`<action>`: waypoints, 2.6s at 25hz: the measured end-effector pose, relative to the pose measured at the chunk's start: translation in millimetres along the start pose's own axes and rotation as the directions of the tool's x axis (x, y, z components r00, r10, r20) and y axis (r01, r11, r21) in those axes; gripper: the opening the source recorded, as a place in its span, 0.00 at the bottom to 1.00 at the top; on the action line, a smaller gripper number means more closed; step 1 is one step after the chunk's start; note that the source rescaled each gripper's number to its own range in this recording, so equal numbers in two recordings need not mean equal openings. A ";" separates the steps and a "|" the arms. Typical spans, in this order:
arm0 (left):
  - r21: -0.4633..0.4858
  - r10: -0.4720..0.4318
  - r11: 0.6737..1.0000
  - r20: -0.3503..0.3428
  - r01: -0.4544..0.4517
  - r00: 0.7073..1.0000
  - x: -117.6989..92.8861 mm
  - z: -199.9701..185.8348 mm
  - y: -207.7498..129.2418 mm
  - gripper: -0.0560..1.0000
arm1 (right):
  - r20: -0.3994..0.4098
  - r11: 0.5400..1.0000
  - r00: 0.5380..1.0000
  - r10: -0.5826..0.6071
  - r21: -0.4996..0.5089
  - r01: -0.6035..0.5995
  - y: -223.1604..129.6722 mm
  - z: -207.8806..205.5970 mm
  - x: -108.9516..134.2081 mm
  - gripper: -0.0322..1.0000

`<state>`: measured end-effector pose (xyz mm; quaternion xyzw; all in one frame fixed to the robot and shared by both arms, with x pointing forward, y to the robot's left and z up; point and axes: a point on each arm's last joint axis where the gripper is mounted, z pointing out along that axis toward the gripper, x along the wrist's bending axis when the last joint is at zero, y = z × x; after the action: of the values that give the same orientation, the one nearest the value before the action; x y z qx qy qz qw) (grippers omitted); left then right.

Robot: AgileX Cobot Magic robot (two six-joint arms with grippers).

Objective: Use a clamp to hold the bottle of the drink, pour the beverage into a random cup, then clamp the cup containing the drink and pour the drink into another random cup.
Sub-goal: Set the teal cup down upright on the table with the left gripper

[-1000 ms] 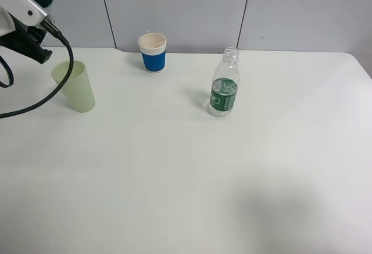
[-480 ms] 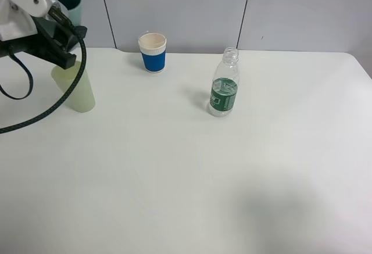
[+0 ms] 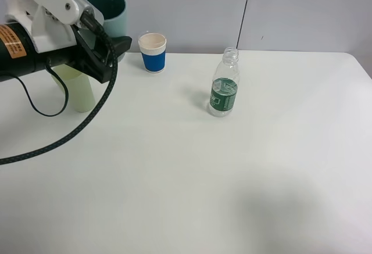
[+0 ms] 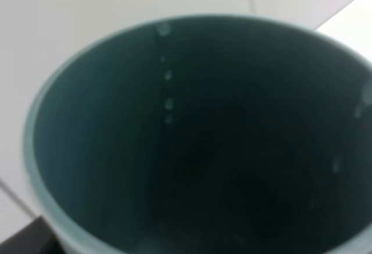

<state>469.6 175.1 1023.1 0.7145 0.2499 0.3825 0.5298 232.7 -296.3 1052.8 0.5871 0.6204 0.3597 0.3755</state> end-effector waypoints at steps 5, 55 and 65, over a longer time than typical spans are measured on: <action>-0.057 -0.072 0.996 0.036 0.074 0.997 -11.1 1.4 -18.6 0.08 | 0.000 1.000 1.000 0.000 0.000 0.000 0.0 0.0 0.0 0.80; 0.153 -0.218 0.971 0.267 0.183 0.939 -68.0 43.6 -159.1 0.08 | 0.000 1.000 1.000 0.000 0.000 0.000 0.0 0.0 0.0 0.79; 0.153 -0.218 0.971 0.268 0.182 0.938 -68.0 43.6 -159.0 0.08 | 0.000 1.000 1.000 0.000 0.000 0.000 0.0 0.0 0.0 0.79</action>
<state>473.0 148.5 846.8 0.7644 0.2667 0.2041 0.5503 232.7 -296.3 1052.8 0.5871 0.6204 0.3597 0.3755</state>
